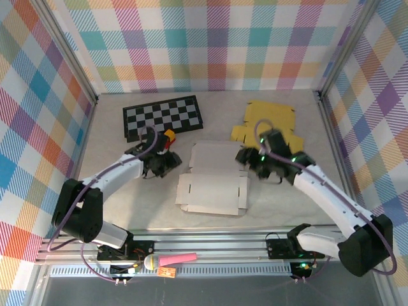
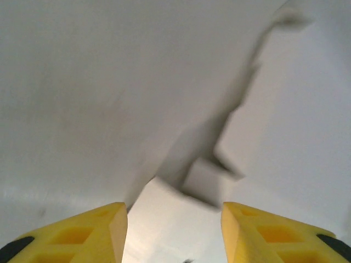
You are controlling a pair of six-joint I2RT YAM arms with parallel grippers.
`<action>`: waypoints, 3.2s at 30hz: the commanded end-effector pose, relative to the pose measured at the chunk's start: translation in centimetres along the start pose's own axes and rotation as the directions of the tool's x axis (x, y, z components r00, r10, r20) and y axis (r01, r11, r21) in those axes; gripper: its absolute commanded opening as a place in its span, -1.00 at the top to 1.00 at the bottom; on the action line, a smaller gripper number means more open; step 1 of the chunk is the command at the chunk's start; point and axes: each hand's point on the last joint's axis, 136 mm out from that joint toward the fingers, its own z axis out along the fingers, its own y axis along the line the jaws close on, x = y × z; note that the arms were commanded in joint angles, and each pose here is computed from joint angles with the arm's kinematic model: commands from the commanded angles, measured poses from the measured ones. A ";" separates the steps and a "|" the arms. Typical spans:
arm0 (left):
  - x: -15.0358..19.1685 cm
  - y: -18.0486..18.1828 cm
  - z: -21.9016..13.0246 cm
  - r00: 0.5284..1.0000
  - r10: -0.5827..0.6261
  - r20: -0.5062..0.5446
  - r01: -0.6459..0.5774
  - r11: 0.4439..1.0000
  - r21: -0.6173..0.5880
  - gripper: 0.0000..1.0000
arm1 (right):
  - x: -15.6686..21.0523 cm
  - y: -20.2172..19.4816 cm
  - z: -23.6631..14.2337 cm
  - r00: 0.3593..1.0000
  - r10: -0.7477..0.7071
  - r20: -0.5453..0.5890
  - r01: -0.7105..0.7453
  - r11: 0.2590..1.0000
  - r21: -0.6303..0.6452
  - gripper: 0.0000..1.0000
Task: Fold the paper box
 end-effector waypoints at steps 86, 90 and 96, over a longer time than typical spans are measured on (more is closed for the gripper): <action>7.7 -0.3 4.9 0.955 0.028 -0.296 -0.022 0.999 0.023 0.31 | 3.8 -1.8 6.6 0.884 0.417 0.211 -0.310 0.861 -0.404 0.13; 7.7 -0.2 4.9 0.955 0.029 -0.296 -0.023 0.999 0.022 0.31 | 3.8 -1.5 6.9 0.887 0.413 0.208 -0.310 0.865 -0.395 0.25; 7.5 -0.6 4.6 0.956 0.035 -0.290 -0.028 0.999 0.029 0.32 | 3.7 -1.4 6.5 0.888 0.408 0.211 -0.315 0.875 -0.367 0.73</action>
